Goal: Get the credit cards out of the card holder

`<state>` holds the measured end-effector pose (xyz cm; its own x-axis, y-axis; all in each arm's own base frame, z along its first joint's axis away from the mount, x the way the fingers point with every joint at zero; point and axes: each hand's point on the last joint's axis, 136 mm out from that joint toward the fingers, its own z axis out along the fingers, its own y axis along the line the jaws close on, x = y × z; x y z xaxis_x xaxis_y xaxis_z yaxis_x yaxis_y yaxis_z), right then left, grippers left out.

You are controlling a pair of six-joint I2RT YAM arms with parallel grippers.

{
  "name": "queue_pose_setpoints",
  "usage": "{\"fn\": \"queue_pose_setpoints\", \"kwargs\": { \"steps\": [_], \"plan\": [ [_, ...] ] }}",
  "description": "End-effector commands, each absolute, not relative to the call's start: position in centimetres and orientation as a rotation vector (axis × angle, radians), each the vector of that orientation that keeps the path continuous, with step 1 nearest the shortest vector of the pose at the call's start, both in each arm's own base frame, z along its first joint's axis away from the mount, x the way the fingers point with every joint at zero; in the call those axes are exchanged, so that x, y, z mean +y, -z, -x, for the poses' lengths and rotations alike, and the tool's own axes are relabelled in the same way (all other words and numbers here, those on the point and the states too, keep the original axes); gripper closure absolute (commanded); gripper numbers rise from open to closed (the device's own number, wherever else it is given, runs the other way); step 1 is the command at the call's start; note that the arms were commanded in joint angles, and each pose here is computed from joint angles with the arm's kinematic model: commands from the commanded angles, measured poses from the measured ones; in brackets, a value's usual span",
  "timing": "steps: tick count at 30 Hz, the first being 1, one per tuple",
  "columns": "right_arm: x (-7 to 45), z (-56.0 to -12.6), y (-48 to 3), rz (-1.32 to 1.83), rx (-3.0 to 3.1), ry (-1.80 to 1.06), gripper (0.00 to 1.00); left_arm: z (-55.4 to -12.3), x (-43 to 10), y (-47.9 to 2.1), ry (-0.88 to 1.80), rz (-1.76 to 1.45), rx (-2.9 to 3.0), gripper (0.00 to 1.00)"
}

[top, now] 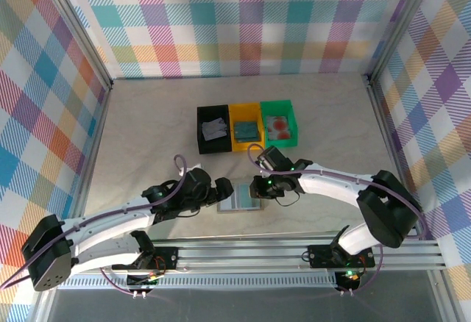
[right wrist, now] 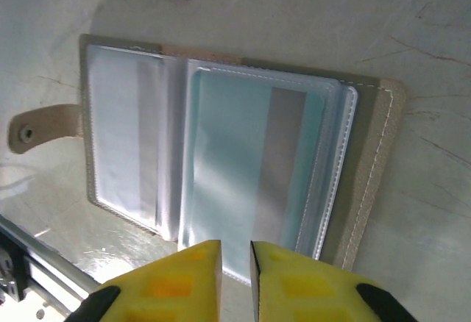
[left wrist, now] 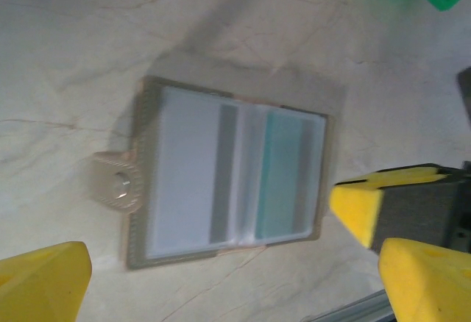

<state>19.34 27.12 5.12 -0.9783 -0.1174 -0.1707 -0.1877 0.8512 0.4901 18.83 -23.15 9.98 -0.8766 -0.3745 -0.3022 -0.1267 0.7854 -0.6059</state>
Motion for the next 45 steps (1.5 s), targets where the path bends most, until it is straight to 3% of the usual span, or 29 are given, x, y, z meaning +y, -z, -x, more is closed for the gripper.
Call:
{"fn": "queue_pose_setpoints", "kwargs": {
  "steps": [1,10,20,26,42,45],
  "plan": [
    [28.5,-20.3,-6.1,0.283,2.840,-0.831,0.86,-19.9,-25.6,-11.2,0.937,0.390,2.509,0.00],
    [28.2,-21.2,-5.1,0.239,2.832,-0.813,1.00,-21.0,-27.9,-9.4,0.944,0.395,2.524,0.00],
    [27.4,-21.4,-4.7,0.194,2.841,-0.764,1.00,-20.8,-23.9,-7.8,0.898,0.617,2.430,0.00],
    [26.9,-21.8,-4.8,0.157,2.834,-0.725,1.00,-20.4,-23.0,-8.4,0.877,0.677,2.421,0.12],
    [27.5,-21.6,-3.9,0.138,2.879,-0.744,1.00,-20.4,-26.1,-8.6,0.991,0.693,2.397,0.22],
    [27.4,-21.5,-3.5,0.134,2.897,-0.736,1.00,-20.4,-25.9,-7.8,0.965,0.706,2.403,0.29]
  ]
}}
